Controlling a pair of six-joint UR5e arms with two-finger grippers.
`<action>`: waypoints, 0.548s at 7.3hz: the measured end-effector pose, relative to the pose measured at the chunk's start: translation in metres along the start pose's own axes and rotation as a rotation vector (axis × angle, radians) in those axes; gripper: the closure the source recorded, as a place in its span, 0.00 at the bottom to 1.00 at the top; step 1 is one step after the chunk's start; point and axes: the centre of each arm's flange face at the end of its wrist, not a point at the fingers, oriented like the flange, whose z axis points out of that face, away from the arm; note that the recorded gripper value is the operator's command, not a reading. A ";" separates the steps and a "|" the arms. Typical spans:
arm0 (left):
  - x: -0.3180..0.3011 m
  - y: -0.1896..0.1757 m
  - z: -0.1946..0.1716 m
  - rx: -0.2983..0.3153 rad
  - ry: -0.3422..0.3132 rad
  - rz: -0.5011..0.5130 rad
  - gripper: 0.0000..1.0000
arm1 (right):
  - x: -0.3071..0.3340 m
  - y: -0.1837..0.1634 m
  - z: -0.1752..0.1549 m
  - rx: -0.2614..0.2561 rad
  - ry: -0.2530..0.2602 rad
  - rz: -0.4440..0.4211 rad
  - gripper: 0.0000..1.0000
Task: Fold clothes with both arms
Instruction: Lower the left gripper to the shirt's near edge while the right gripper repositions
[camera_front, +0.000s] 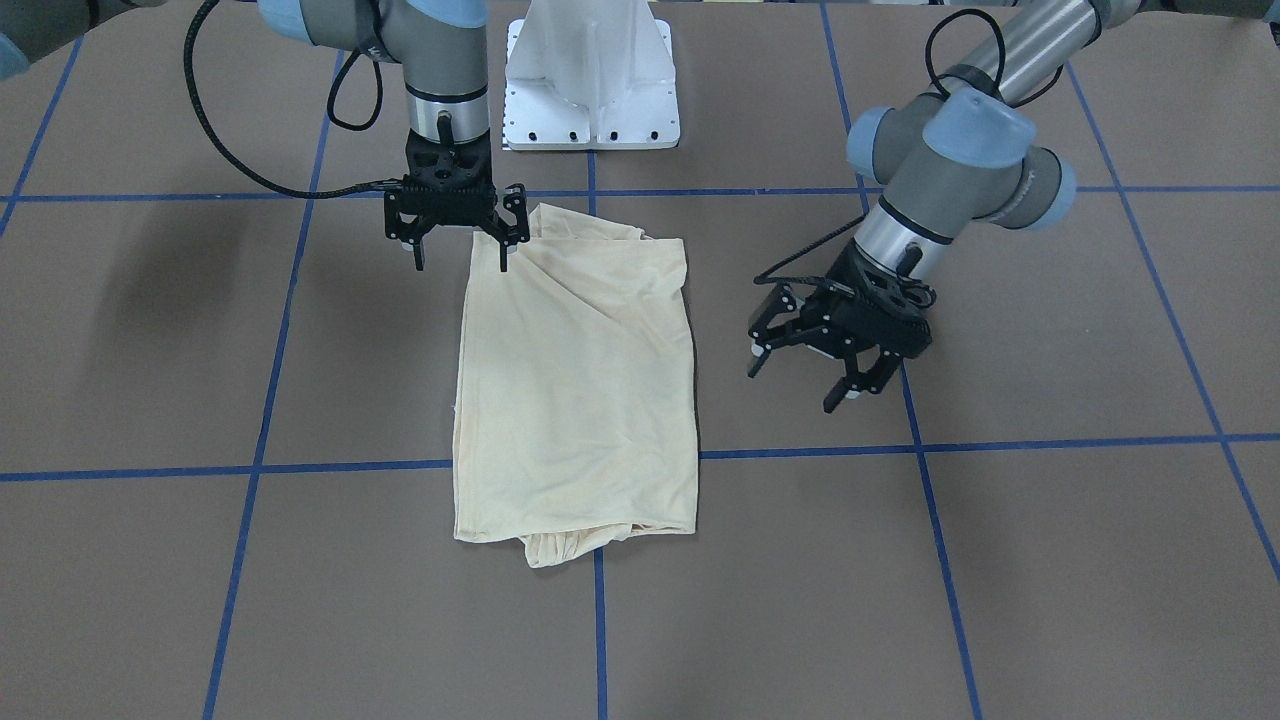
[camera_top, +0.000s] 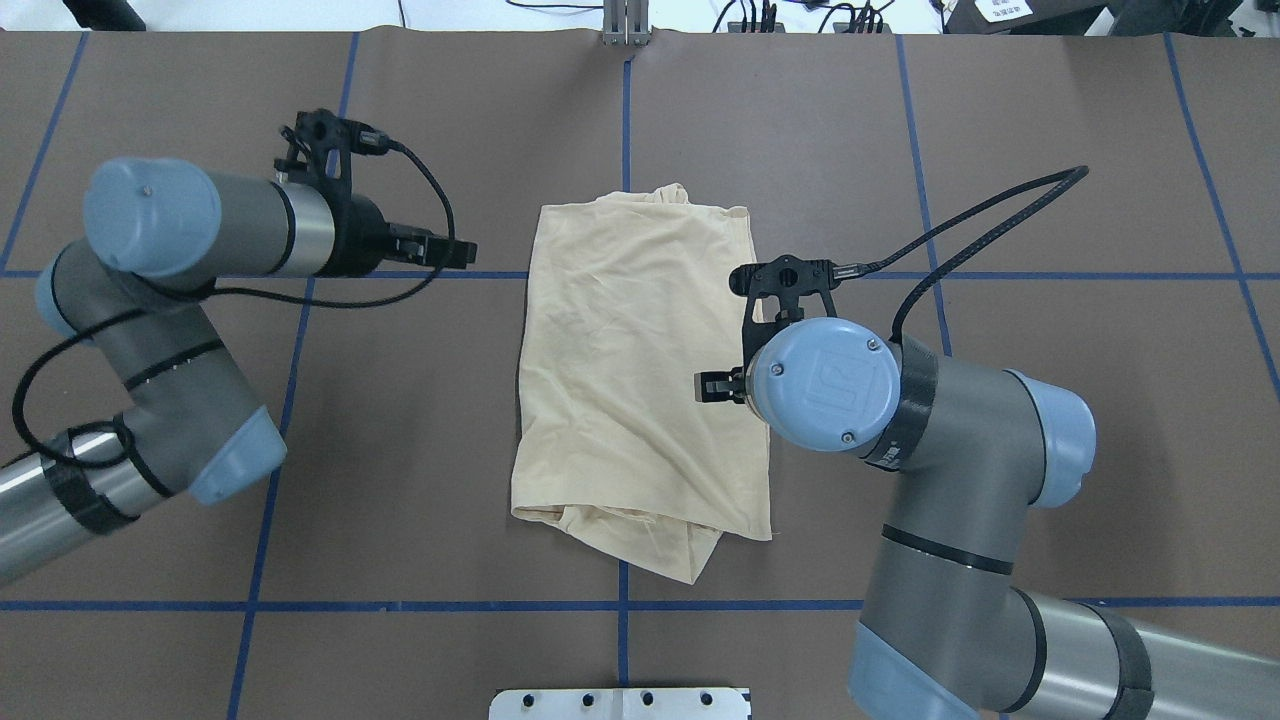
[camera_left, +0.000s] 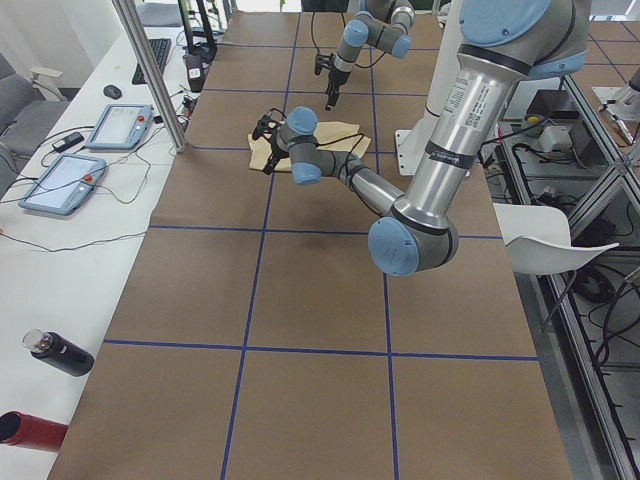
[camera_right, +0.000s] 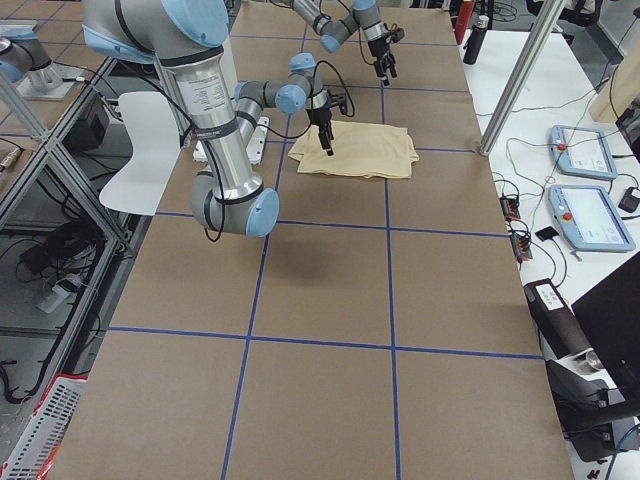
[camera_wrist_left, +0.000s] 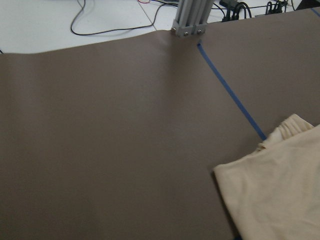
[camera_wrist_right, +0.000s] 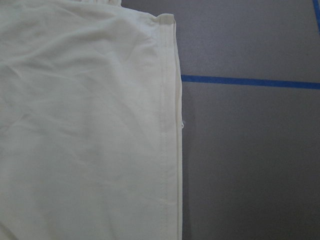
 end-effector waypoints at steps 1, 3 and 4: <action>0.031 0.039 -0.002 -0.023 0.025 -0.085 0.00 | 0.005 -0.006 -0.003 0.004 -0.009 0.008 0.00; 0.082 0.110 0.007 -0.073 -0.051 -0.291 0.13 | 0.011 -0.008 -0.006 0.007 -0.014 0.013 0.00; 0.098 0.137 0.013 -0.086 -0.110 -0.377 0.17 | 0.012 -0.008 -0.006 0.008 -0.012 0.013 0.00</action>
